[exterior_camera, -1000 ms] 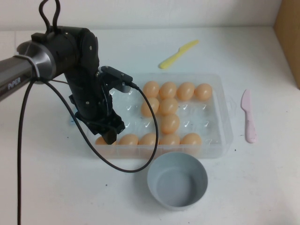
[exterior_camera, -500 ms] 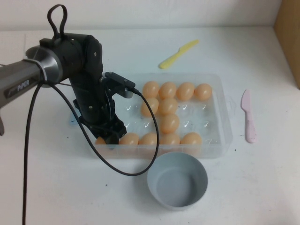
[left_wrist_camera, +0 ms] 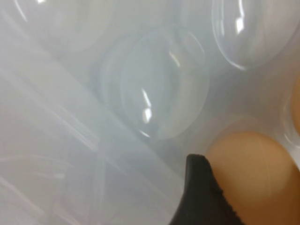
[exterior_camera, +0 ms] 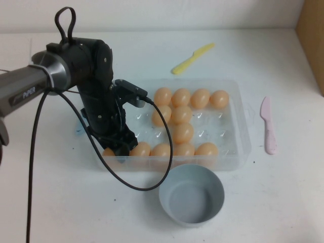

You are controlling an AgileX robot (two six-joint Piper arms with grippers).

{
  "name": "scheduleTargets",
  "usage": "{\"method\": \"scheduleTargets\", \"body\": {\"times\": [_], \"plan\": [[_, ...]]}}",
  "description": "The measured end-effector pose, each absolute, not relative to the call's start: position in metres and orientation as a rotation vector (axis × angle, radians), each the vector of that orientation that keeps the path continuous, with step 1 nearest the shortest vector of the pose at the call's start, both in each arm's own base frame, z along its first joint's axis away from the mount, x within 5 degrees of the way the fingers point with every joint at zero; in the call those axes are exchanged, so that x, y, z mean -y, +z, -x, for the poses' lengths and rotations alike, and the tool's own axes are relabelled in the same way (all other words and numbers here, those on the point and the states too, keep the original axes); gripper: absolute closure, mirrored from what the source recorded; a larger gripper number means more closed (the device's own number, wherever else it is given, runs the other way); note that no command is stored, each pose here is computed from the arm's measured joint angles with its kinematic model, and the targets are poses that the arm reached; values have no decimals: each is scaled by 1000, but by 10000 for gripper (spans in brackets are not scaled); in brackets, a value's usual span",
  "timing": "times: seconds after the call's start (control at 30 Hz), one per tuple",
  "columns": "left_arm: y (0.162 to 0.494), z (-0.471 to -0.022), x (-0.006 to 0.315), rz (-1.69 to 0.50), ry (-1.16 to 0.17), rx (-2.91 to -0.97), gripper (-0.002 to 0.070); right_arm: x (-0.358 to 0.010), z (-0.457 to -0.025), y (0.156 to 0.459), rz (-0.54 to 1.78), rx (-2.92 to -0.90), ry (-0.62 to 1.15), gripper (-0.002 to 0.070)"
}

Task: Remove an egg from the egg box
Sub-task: Pick up the egg from the plastic box, then place the egg in the bowl

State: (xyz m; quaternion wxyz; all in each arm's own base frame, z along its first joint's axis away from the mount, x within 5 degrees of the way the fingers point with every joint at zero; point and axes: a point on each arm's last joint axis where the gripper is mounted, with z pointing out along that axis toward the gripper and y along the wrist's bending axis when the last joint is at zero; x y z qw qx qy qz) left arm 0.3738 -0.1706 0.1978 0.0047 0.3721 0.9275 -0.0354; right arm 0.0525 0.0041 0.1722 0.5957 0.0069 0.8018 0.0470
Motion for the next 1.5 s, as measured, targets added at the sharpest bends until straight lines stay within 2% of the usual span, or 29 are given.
{"method": "scheduleTargets", "body": {"times": [0.27,0.63,0.83,1.03,1.27,1.5], "plan": [[198,-374,171,-1166,-108,-2904,347,-4,-53,172,-16,-1862,109,694],[201,-374,170,-1168,-95,-2895,347,-4,-53,172,-16,-1862,109,694],[215,-372,168,-1160,-83,-2858,348,-4,-53,172,-16,-1862,109,694],[243,-377,173,-1129,-80,-2776,348,-4,-53,172,-16,-1862,109,694],[277,-358,198,-1191,-90,-2656,348,-4,-53,172,-16,-1862,109,694],[307,-305,253,-1402,-139,-2477,348,-4,-53,172,-16,-1862,109,694]]}}
